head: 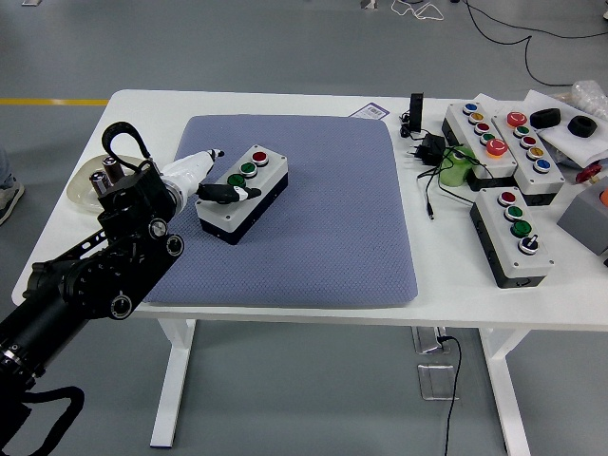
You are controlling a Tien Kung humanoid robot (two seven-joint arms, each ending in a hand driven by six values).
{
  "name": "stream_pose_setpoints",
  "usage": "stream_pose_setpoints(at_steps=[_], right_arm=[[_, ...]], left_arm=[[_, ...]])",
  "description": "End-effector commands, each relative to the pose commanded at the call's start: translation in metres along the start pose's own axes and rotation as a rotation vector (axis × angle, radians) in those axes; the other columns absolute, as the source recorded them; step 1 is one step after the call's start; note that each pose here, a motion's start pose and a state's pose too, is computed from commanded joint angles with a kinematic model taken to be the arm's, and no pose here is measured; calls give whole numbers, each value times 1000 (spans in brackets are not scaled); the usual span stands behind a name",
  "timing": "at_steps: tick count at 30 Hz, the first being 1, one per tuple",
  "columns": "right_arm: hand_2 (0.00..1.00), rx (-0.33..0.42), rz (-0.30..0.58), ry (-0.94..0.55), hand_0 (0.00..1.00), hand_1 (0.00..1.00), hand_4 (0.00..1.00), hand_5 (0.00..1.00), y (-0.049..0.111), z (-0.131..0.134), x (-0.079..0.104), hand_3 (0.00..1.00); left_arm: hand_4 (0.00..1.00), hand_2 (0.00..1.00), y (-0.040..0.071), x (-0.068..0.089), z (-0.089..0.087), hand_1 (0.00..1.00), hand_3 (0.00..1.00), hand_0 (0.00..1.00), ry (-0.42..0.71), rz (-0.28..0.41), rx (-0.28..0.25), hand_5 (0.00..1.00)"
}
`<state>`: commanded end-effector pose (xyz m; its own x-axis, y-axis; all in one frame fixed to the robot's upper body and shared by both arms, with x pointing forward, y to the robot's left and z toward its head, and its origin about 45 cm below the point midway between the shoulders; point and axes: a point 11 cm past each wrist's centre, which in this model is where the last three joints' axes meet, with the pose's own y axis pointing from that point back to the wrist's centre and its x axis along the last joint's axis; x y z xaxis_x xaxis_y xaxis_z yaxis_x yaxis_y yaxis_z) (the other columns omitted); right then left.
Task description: Pick up the button,place it on the desk,press the button,press the button
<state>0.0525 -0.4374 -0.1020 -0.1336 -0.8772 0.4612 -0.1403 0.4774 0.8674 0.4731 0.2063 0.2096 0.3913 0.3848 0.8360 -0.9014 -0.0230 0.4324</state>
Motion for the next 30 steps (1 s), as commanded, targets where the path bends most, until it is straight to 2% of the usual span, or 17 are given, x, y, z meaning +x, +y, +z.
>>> stream_pose_setpoints(at_steps=[9, 10, 15, 16, 21, 22, 27, 28, 30], right_arm=[[587, -6, 2, 6, 629, 549, 219, 269, 0, 4, 2, 636], [587, -7, 3, 8, 629, 550, 219, 269, 0, 4, 2, 636], [587, -6, 3, 10, 629, 550, 219, 269, 0, 5, 2, 636], [587, -6, 2, 10, 629, 549, 219, 268, 0, 5, 2, 636], [587, -2, 2, 8, 629, 549, 219, 268, 0, 3, 1, 636], [586, -2, 2, 8, 630, 549, 219, 267, 0, 3, 1, 636], [586, 0, 2, 7, 630, 549, 219, 267, 0, 2, 1, 636], [584, 0, 2, 7, 629, 549, 219, 266, 0, 2, 1, 636], [584, 0, 3, 7, 629, 549, 219, 266, 0, 2, 1, 636]], left_arm=[[998, 998, -5, -12, 0, 998, 998, 998, -30, -17, 48, 757], [998, 998, -6, -14, 0, 998, 998, 976, -39, -17, 57, 697], [998, 998, -9, -18, 2, 998, 998, 976, -87, -10, 88, 697], [998, 998, -9, -18, 2, 979, 998, 875, -96, -6, 94, 453], [998, 998, -9, -18, 7, 979, 998, 875, -154, 36, 111, 453], [834, 746, -9, -18, 7, 675, 957, 500, -162, 45, 112, 51], [834, 746, -9, -18, 7, 675, 957, 500, -233, 66, 106, 51], [662, 402, -9, -18, 7, 380, 664, 405, -236, 67, 105, 2], [662, 402, -9, -18, 5, 380, 664, 405, -248, 73, 104, 2]])
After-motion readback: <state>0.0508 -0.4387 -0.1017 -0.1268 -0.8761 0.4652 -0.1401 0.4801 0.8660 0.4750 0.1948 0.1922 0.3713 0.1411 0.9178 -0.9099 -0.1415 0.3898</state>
